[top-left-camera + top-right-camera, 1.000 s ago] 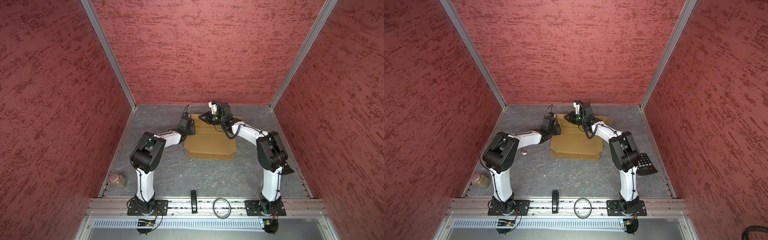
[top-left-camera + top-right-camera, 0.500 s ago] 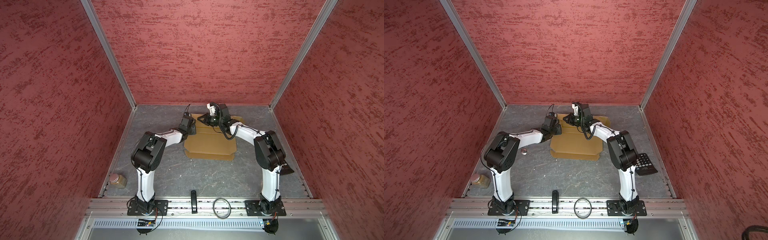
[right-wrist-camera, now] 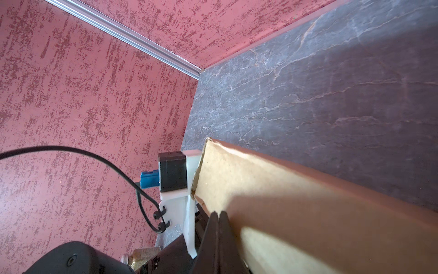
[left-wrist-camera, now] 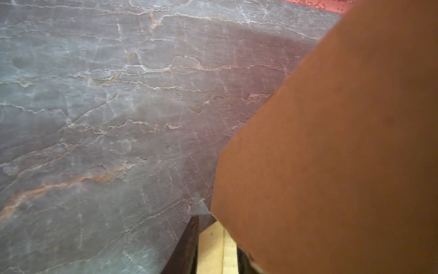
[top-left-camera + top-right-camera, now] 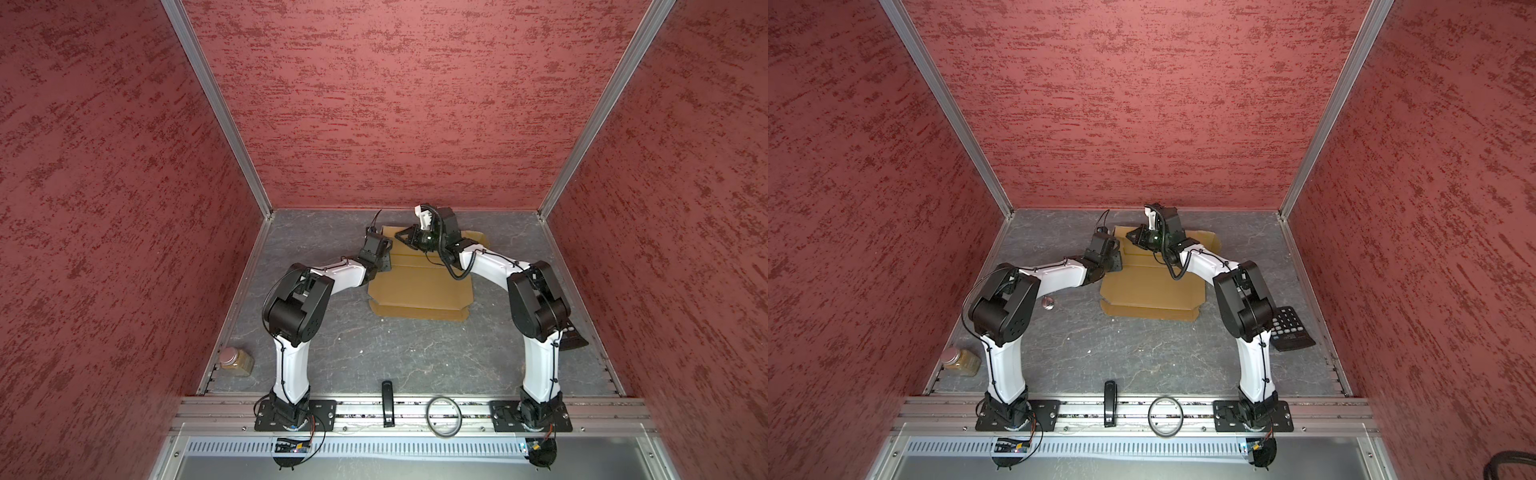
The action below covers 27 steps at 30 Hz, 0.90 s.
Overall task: Assemble paper box
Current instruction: First fold the bottom flaps of a flat cardboard box at the center of the table.
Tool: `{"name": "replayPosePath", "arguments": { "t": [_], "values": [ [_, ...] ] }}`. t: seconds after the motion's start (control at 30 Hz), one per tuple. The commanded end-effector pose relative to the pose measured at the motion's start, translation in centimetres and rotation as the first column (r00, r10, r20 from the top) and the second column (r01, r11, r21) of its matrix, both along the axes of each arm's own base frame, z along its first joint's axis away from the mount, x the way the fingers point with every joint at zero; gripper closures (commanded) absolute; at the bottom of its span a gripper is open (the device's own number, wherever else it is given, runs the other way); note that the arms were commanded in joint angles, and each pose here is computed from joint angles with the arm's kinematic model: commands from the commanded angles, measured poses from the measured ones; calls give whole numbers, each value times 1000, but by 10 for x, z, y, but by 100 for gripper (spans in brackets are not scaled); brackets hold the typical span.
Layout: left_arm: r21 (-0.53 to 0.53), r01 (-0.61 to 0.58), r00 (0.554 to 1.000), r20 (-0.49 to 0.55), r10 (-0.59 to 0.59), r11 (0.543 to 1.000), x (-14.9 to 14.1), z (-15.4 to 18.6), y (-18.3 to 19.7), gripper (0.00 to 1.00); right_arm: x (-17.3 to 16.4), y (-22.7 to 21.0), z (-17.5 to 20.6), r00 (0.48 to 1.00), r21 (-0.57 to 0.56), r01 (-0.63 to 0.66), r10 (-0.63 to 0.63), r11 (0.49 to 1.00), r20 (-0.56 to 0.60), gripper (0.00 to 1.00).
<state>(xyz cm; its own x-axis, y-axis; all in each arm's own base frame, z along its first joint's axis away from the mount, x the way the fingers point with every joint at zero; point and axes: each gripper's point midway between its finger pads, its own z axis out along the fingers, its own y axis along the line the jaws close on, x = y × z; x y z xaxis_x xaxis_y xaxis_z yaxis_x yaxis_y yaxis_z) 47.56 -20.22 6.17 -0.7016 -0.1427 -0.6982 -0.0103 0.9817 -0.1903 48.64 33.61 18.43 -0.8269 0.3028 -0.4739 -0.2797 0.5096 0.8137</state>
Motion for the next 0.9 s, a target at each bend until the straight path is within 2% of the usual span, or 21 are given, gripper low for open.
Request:
{"name": "replayPosePath", "arguments": {
  "t": [0.0, 0.67, 0.87],
  "values": [
    [-4, -35, 999, 40, 35, 999, 6, 18, 2, 71, 7, 2, 3, 1000, 5, 20, -20, 1000, 12, 96],
    [-94, -38, 976, 210, 57, 995, 14, 66, 0, 66, 5, 2, 3, 1000, 6, 18, -18, 1000, 9, 96],
    [-71, -20, 966, 254, 38, 997, 17, 72, -1, 67, 5, 3, 4, 1000, 16, 11, -11, 1000, 2, 96]
  ]
}}
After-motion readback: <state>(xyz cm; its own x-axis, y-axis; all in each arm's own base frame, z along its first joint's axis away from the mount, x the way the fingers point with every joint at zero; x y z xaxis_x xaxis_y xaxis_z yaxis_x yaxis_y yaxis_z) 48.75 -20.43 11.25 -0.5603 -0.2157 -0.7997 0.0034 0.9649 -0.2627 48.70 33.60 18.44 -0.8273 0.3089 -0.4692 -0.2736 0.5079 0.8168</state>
